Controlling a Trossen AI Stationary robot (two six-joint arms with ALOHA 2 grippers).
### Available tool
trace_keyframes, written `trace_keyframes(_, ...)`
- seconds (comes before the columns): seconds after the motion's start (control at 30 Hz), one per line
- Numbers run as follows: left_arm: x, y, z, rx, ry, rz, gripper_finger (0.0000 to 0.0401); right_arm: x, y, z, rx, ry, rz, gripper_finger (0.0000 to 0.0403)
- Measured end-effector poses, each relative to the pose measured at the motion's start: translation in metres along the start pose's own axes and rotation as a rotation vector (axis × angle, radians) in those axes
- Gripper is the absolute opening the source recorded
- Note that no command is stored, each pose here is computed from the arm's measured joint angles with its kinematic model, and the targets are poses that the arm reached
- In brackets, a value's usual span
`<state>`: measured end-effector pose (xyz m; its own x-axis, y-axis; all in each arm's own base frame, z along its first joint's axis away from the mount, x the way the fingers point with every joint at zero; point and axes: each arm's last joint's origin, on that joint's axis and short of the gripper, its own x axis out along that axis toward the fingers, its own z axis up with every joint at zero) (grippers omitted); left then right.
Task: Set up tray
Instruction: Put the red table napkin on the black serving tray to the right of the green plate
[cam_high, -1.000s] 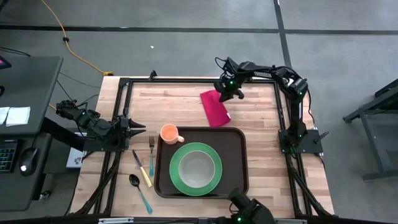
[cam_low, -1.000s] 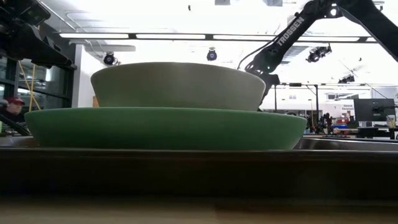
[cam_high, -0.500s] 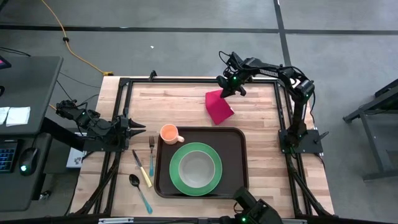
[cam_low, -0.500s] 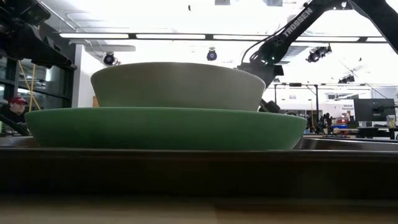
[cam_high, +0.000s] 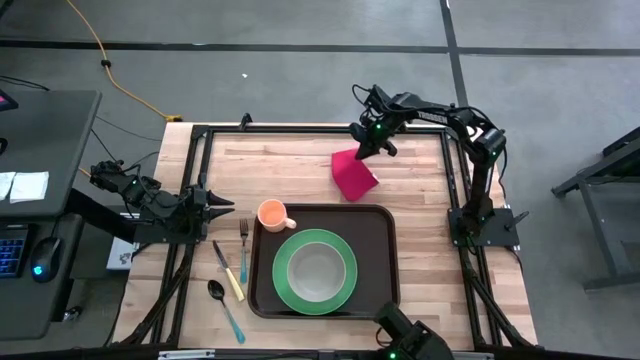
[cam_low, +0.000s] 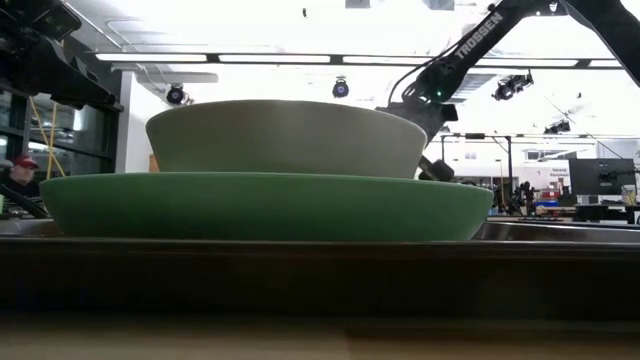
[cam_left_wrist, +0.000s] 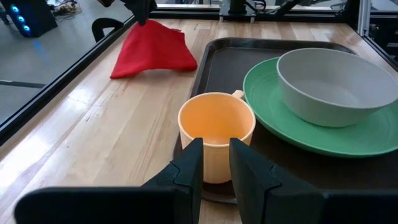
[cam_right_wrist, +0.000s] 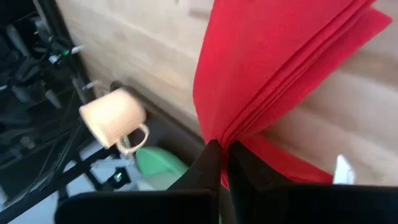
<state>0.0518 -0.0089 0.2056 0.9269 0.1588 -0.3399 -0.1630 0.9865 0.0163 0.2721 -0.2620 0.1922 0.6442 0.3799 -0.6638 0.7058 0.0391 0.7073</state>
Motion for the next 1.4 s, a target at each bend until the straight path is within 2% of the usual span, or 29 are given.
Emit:
trace_keyframes(0.3,0.0,0.0,0.0,0.0,0.0,0.0,0.0108,0.0,-0.001,-0.007,0.052,0.092,0.045,0.0)
trace_keyframes(0.67,0.0,0.0,0.0,0.001,0.0,0.0,0.0108,-0.006,0.006,-0.015,0.057,0.149,0.121,0.0)
trace_keyframes(1.17,0.0,0.001,0.0,0.004,-0.004,0.017,0.0108,-0.042,0.03,-0.058,0.036,0.128,0.097,0.0)
trace_keyframes(1.4,0.0,0.001,0.0,0.004,-0.004,0.017,0.0108,-0.041,0.044,-0.076,0.008,0.134,0.081,0.0)
